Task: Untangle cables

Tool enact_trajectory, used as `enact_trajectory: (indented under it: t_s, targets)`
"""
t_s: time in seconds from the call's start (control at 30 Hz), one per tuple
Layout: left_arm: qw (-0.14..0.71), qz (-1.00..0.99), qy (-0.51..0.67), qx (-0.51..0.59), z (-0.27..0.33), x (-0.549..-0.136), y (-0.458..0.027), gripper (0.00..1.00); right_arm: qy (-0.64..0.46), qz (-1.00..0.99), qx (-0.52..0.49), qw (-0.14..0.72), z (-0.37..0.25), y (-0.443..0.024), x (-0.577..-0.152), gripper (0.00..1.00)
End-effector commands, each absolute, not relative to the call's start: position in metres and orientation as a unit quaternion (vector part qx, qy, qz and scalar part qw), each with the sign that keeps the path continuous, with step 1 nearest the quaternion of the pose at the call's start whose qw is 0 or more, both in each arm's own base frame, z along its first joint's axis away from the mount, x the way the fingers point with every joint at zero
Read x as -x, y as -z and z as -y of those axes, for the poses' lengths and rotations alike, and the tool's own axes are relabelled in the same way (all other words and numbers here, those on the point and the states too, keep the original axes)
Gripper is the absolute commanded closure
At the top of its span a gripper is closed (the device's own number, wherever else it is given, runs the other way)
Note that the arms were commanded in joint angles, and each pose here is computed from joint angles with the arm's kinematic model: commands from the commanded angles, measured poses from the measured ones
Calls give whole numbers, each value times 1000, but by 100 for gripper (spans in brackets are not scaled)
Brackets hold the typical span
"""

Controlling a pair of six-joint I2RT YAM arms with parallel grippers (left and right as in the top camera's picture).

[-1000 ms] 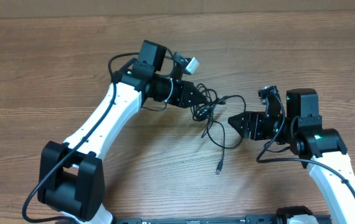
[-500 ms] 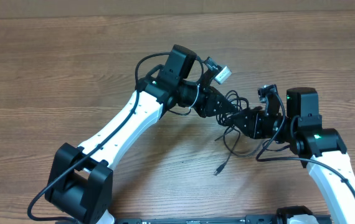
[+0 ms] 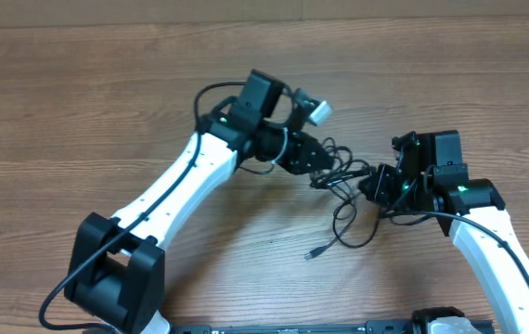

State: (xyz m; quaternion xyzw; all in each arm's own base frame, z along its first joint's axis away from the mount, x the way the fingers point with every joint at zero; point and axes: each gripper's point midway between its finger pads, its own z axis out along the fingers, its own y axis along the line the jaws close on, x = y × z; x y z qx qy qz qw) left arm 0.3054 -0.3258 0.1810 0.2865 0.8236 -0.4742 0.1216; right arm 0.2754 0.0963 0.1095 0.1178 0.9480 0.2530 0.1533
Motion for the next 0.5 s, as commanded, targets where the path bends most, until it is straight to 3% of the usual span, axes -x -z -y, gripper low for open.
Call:
enact_trajectory:
  t_s: [0.0,0.13,0.3,0.47]
  targets:
    - [146,-859,432,-231,286,-342,-173,96,-113,-963,-175,173,-46,-98,-278,96]
    - [141,-876,420,-191,251,-356,-167,96,-24,-957,-232,172,-13,-92,-268,96]
    - [136,-885,409,-173,225,-361,-161,96,-11,-953,-247,177,-7,-93,-269,95]
    - [137,-886,406,-177,222,-361,-160,96,-14,-949,-258,178,-8,-93,-270,84]
